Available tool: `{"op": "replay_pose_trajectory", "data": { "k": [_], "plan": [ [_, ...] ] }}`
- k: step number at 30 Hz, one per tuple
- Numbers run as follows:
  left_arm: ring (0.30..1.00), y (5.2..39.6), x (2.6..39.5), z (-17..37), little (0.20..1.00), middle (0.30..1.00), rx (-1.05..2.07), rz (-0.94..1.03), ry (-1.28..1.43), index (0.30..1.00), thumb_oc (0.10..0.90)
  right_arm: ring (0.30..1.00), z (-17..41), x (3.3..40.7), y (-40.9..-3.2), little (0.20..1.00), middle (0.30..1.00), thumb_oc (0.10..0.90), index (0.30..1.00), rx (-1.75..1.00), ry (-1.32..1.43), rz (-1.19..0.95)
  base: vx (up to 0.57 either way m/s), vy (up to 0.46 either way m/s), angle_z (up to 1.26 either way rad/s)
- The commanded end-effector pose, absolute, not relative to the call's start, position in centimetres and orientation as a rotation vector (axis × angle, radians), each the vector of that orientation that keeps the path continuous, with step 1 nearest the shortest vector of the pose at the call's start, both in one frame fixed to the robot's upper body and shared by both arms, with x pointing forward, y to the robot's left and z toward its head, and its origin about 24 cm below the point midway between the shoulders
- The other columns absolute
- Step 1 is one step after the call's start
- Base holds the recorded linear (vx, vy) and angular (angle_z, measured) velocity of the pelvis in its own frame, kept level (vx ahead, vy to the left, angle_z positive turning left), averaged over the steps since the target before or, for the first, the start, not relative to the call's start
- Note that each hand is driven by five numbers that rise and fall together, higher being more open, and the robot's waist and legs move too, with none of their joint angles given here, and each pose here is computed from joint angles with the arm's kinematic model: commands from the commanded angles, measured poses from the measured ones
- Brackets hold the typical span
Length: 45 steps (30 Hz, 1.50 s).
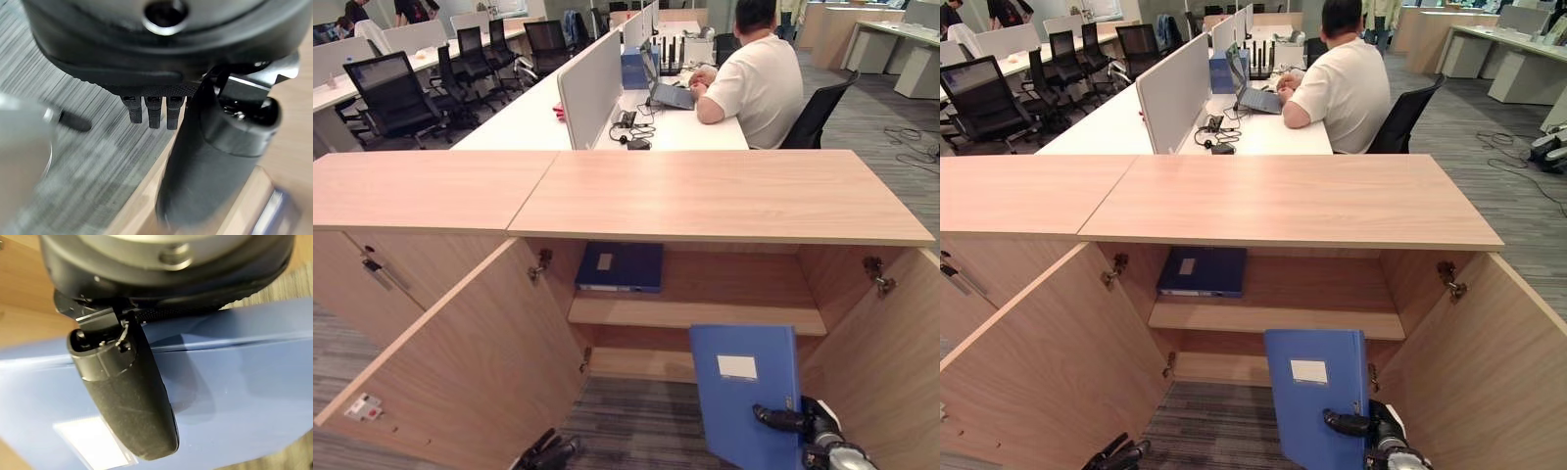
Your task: Put the empty folder in the office cabinet
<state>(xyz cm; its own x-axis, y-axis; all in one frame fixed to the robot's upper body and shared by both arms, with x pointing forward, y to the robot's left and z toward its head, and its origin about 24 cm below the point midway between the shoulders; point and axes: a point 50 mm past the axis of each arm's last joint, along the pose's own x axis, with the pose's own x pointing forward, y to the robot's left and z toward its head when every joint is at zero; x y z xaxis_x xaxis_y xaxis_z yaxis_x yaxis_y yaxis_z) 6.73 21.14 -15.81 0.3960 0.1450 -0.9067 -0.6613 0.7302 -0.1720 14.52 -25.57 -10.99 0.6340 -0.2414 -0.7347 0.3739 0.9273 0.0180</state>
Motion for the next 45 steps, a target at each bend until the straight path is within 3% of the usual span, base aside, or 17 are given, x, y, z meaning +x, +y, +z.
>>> {"op": "replay_pose_trajectory", "data": {
  "k": [1, 3, 11, 16, 27, 45],
  "plan": [
    [0.900, 23.1, 11.0, -14.0, 0.900, 0.900, -0.468, 0.478, 0.915, 0.900, 0.800, 0.300, -5.9, 21.4, -26.5, 0.300, 0.300, 0.400, 0.300, 0.420, 0.437, -0.433, -0.04, -0.131, 0.12],
    [0.900, 22.3, 10.0, -14.7, 0.900, 0.900, -0.498, 0.471, 0.974, 0.900, 0.800, 0.300, -4.8, 23.5, -25.2, 0.300, 0.300, 0.400, 0.300, 0.668, 0.338, -0.462, -0.08, -0.127, 0.24],
    [0.900, 21.7, 9.5, -15.4, 0.900, 0.900, -0.509, 0.492, 1.032, 0.900, 0.800, 0.300, 2.8, 29.3, -25.2, 0.300, 0.300, 0.400, 0.300, 1.060, -0.103, -0.457, -0.08, -0.081, 0.20],
    [0.900, 22.0, 8.8, -15.7, 0.900, 0.900, -0.464, 0.500, 1.081, 0.900, 0.800, 0.300, 5.0, 30.3, -25.8, 0.300, 0.300, 0.400, 0.300, 1.100, -0.203, -0.472, 0.13, 0.060, 0.42],
    [0.900, 23.2, 5.4, -16.6, 0.900, 0.900, -0.298, 0.533, 1.228, 0.900, 0.800, 0.300, 12.3, 34.4, -24.8, 0.300, 0.300, 0.400, 0.300, 1.219, -0.415, -0.375, 0.05, 0.167, -0.68],
    [0.900, 24.4, 10.5, -14.8, 0.900, 0.900, -0.155, 0.399, 1.057, 0.900, 0.800, 0.300, 25.2, 36.7, -25.2, 0.300, 0.300, 0.400, 0.300, 1.196, -0.706, -0.268, -0.02, 0.055, -0.06]
  ]
}}
